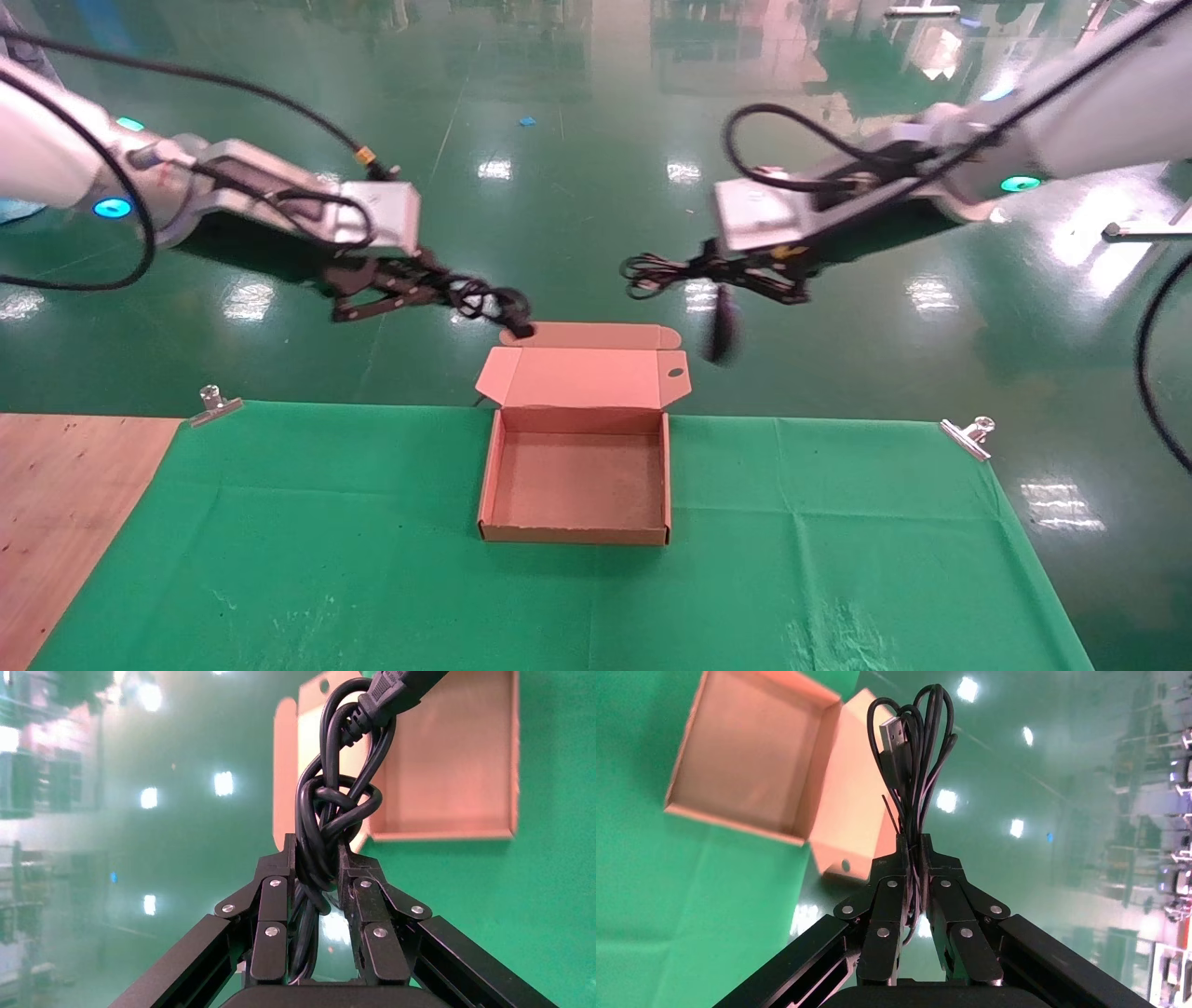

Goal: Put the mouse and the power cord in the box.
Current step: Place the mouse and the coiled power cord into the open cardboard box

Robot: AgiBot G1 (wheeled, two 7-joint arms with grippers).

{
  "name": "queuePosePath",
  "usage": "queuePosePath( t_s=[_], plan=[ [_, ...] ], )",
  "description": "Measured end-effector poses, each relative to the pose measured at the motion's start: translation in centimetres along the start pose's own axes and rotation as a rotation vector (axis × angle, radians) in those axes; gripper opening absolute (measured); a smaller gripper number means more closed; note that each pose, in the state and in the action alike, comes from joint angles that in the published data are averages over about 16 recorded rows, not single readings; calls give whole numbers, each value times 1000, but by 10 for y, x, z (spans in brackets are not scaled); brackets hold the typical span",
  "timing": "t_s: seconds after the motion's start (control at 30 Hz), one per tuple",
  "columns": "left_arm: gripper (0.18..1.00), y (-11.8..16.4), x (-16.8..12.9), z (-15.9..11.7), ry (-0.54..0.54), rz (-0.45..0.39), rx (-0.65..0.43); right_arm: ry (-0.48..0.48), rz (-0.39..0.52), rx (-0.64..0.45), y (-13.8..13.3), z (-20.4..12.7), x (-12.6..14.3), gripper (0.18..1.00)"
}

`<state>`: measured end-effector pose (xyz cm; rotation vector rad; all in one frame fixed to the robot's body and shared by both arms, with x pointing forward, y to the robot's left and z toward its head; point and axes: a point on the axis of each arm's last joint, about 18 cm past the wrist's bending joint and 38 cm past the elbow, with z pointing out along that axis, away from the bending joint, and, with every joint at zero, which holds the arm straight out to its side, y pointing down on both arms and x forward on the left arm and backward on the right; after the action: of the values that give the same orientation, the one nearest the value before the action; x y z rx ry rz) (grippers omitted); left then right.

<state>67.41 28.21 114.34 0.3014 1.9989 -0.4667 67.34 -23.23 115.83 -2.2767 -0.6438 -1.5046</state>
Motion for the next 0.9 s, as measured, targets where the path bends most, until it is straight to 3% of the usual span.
queuePosePath(
  t_s=[0.3, 0.7, 0.9],
  plan=[
    [287, -19, -7, 11, -28, 3, 47, 4, -21, 4, -22, 24, 6, 204],
    [287, -17, -3, 25, -47, 10, 57, 2, -15, 3, -24, 30, 4, 204],
    [287, -10, -4, 44, -99, 14, 21, 0, -7, 2, -22, 27, 3, 204]
  ],
)
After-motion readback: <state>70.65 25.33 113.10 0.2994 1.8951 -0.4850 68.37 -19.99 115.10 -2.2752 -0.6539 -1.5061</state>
